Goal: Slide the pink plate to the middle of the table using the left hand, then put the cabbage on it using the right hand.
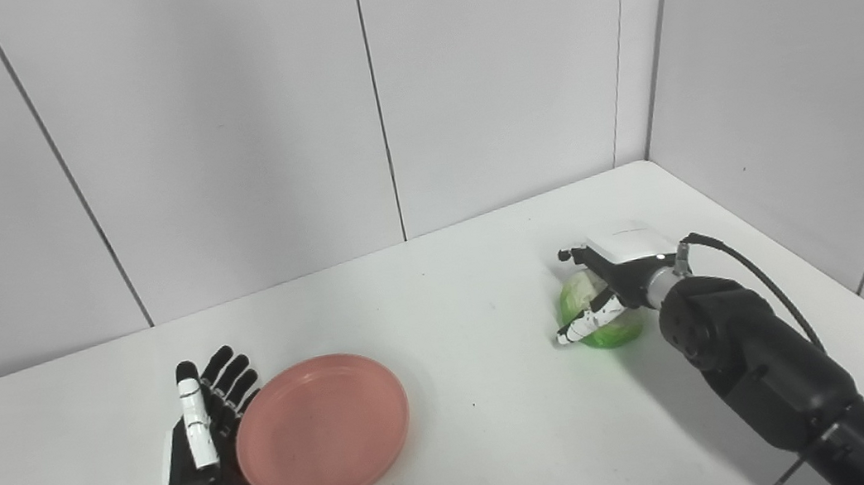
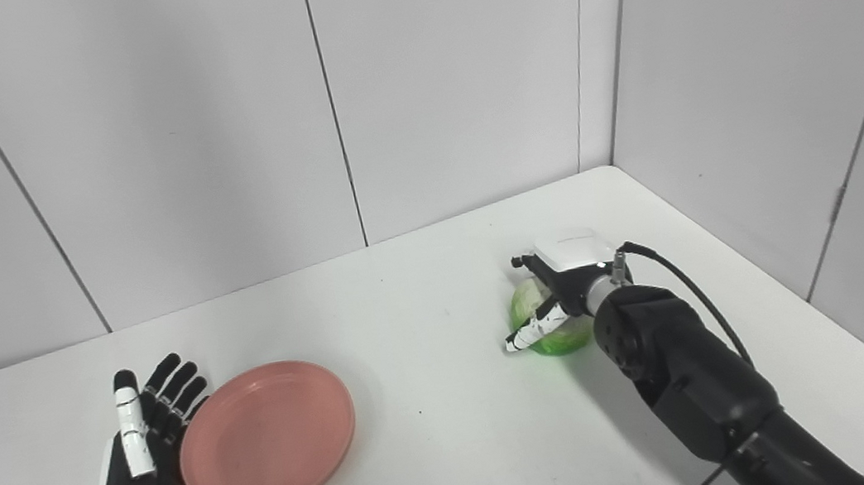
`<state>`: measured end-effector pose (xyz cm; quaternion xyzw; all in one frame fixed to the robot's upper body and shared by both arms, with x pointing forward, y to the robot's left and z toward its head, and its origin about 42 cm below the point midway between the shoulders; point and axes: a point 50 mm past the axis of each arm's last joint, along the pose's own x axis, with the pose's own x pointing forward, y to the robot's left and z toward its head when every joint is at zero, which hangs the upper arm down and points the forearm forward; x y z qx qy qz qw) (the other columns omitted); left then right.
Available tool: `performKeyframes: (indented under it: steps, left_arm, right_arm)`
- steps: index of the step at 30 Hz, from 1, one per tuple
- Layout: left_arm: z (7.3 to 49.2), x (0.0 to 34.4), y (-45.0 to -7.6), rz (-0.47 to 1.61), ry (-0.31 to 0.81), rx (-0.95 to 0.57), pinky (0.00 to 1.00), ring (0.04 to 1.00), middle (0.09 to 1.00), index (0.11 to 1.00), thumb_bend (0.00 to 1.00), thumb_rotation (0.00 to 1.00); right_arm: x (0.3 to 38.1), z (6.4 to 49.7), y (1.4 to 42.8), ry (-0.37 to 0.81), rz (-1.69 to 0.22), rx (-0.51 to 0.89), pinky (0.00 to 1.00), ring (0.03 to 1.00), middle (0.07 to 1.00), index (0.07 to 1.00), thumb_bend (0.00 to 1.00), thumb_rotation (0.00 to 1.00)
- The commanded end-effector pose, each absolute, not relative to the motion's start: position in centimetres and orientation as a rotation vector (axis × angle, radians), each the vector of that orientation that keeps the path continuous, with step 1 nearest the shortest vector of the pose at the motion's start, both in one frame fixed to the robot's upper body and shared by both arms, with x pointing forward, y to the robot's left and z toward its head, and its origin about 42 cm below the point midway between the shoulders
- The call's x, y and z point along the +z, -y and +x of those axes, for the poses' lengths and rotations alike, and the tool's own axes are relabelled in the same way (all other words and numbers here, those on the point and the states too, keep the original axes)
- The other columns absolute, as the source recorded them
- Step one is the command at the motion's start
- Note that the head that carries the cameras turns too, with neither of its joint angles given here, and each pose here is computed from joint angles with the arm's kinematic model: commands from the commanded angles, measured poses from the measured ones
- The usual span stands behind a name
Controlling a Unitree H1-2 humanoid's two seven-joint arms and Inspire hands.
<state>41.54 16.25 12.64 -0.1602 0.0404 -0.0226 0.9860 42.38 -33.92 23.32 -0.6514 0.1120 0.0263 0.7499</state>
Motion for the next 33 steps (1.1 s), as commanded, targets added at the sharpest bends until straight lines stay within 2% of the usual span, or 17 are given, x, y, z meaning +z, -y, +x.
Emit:
performKeyframes:
  steps: [1, 2, 4, 6, 7, 8, 10, 14, 15, 16, 17, 32, 33]
  left_arm:
    - [40.3, 9.9, -16.4, -0.311, -0.213, -0.028, 0.80, 0.831, 0.819, 0.777, 0.62, 0.98]
    - [40.3, 9.9, -16.4, -0.309, -0.212, -0.030, 0.80, 0.831, 0.819, 0.777, 0.62, 0.98]
    - [40.3, 9.9, -16.4, -0.307, -0.211, -0.032, 0.80, 0.833, 0.826, 0.784, 0.62, 0.99]
    - [40.3, 9.9, -16.4, -0.306, -0.213, -0.031, 0.80, 0.830, 0.825, 0.780, 0.62, 0.98]
    - [40.3, 9.9, -16.4, -0.307, -0.213, -0.031, 0.80, 0.830, 0.826, 0.779, 0.62, 0.98]
    - [40.3, 9.9, -16.4, -0.308, -0.214, -0.030, 0.80, 0.830, 0.826, 0.778, 0.62, 0.98]
    - [40.3, 9.9, -16.4, -0.313, -0.214, -0.031, 0.80, 0.835, 0.830, 0.781, 0.62, 0.97]
    - [40.3, 9.9, -16.4, -0.305, -0.213, -0.034, 0.80, 0.838, 0.835, 0.782, 0.62, 0.98]
    - [40.3, 10.0, -16.4, -0.306, -0.214, -0.034, 0.80, 0.838, 0.834, 0.780, 0.62, 0.98]
    - [40.3, 10.0, -16.4, -0.307, -0.214, -0.034, 0.80, 0.834, 0.830, 0.778, 0.62, 0.98]
    - [40.3, 9.9, -16.4, -0.309, -0.215, -0.032, 0.79, 0.832, 0.827, 0.777, 0.61, 0.98]
    - [40.3, 9.9, -15.8, -0.324, -0.226, -0.025, 0.78, 0.824, 0.816, 0.757, 0.63, 0.96]
    - [40.3, 9.8, -15.7, -0.326, -0.228, -0.024, 0.77, 0.818, 0.813, 0.756, 0.63, 0.96]
  right_arm:
    - [23.9, 42.4, 34.7, -0.252, -1.420, 0.043, 0.50, 0.673, 0.803, 0.842, 1.00, 0.48]
    - [23.8, 42.3, 34.7, -0.250, -1.424, 0.049, 0.50, 0.668, 0.800, 0.841, 1.00, 0.47]
    - [23.8, 42.3, 34.6, -0.247, -1.412, 0.056, 0.43, 0.564, 0.699, 0.824, 1.00, 0.40]
    - [23.7, 42.2, 34.4, -0.259, -1.381, 0.059, 0.33, 0.424, 0.538, 0.798, 0.97, 0.27]
    - [23.7, 42.2, 34.3, -0.261, -1.370, 0.064, 0.30, 0.386, 0.499, 0.785, 0.87, 0.17]
    - [23.7, 42.2, 34.3, -0.262, -1.365, 0.067, 0.28, 0.361, 0.484, 0.778, 0.67, 0.06]
    - [23.6, 42.3, 34.2, -0.258, -1.357, 0.079, 0.27, 0.345, 0.479, 0.743, 0.61, 0.02]
    - [23.4, 42.4, 34.3, -0.253, -1.333, 0.074, 0.27, 0.335, 0.476, 0.653, 0.57, 0.00]
    - [23.4, 42.4, 34.3, -0.252, -1.329, 0.073, 0.26, 0.333, 0.475, 0.646, 0.57, 0.00]
    - [23.4, 42.4, 34.3, -0.250, -1.326, 0.072, 0.27, 0.394, 0.495, 0.639, 0.54, 0.00]
    - [23.4, 42.3, 34.3, -0.241, -1.325, 0.070, 0.27, 0.413, 0.499, 0.630, 0.54, 0.00]
    - [25.6, 41.9, 33.7, -0.137, -1.334, 0.077, 0.31, 0.419, 0.515, 0.611, 0.53, 0.00]
    - [25.8, 41.9, 33.6, -0.124, -1.333, 0.077, 0.29, 0.414, 0.521, 0.552, 0.53, 0.00]
